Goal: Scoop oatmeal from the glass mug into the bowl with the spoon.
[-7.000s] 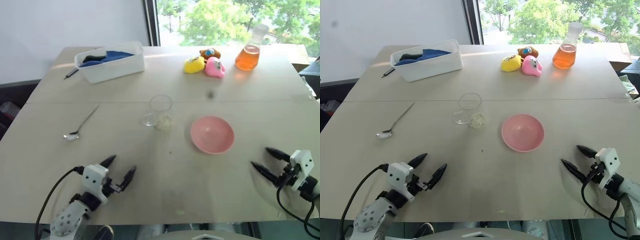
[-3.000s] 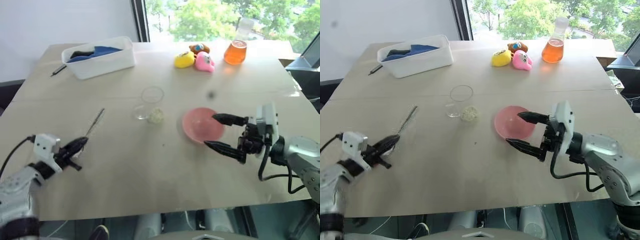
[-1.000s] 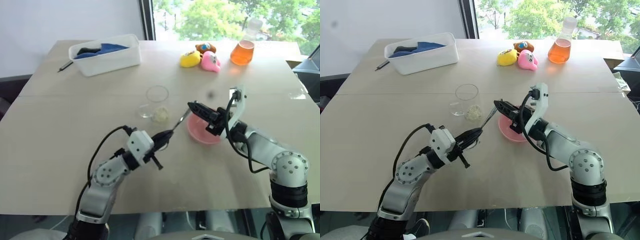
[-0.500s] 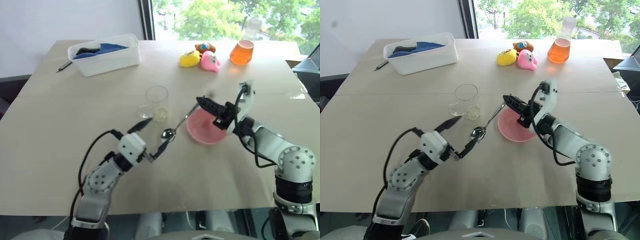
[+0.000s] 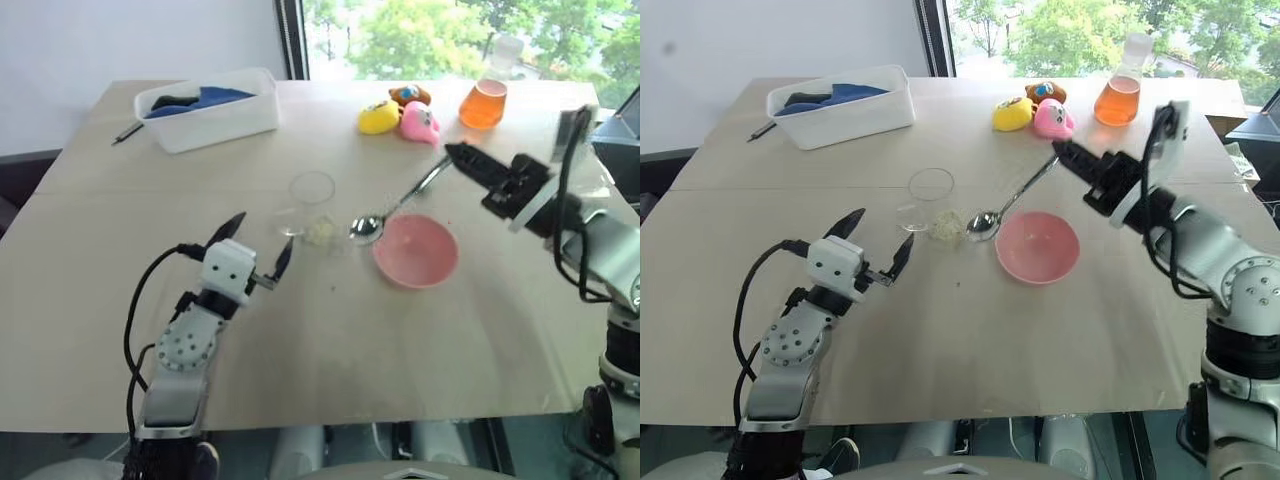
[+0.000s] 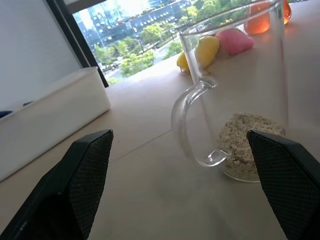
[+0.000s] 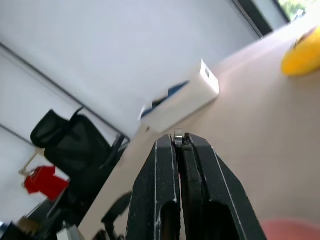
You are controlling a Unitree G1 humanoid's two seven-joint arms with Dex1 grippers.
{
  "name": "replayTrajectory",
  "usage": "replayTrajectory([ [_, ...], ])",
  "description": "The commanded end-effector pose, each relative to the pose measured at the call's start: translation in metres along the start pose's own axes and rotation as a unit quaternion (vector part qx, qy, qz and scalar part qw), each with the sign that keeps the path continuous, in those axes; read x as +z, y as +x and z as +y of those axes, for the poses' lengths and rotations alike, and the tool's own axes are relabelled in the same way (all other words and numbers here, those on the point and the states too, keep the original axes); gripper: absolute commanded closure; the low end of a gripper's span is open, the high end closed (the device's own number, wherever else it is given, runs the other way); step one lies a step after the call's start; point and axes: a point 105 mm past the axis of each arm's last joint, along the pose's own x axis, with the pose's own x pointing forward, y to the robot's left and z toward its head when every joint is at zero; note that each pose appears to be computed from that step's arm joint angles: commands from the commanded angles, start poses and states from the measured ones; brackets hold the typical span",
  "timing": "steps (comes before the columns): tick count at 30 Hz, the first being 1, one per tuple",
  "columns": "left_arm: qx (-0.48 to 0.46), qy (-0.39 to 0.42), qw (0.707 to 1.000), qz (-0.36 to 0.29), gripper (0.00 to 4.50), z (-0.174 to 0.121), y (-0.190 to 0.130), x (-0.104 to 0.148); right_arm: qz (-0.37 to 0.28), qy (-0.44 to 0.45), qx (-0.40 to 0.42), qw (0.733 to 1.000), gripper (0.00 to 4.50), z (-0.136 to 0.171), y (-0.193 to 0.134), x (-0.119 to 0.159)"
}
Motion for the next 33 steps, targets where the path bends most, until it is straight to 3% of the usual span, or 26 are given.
replayTrajectory([
  [1, 0.017, 0.016, 1.000, -0.011, 0.02, 0.008, 0.009, 0.004, -0.036, -0.009, 0.015, 0.999, 4.50, 0.009, -0.002, 0.017],
  [14, -0.012, 0.034, 0.999, -0.022, 0.02, 0.004, 0.040, -0.002, -0.073, -0.066, 0.002, 0.995, 4.50, 0.012, 0.004, 0.030],
  [15, -0.015, 0.034, 0.999, -0.023, 0.60, 0.003, 0.041, -0.003, -0.084, -0.077, 0.017, 0.993, 4.50, 0.020, 0.010, 0.038],
  [17, -0.017, 0.031, 0.999, -0.021, 1.34, 0.001, 0.043, -0.004, -0.083, -0.114, 0.042, 0.989, 4.50, 0.035, 0.021, 0.045],
  [23, -0.021, 0.027, 0.999, -0.014, 1.34, -0.003, 0.045, -0.007, -0.022, -0.200, 0.086, 0.976, 4.50, 0.054, 0.049, 0.020],
  [27, -0.019, 0.026, 0.999, -0.014, 1.34, -0.003, 0.047, -0.007, 0.015, -0.243, 0.097, 0.965, 4.50, 0.050, 0.063, -0.004],
  [33, -0.022, 0.030, 0.999, -0.016, 1.34, -0.004, 0.049, -0.005, 0.000, -0.248, 0.120, 0.961, 4.50, 0.059, 0.078, -0.002],
])
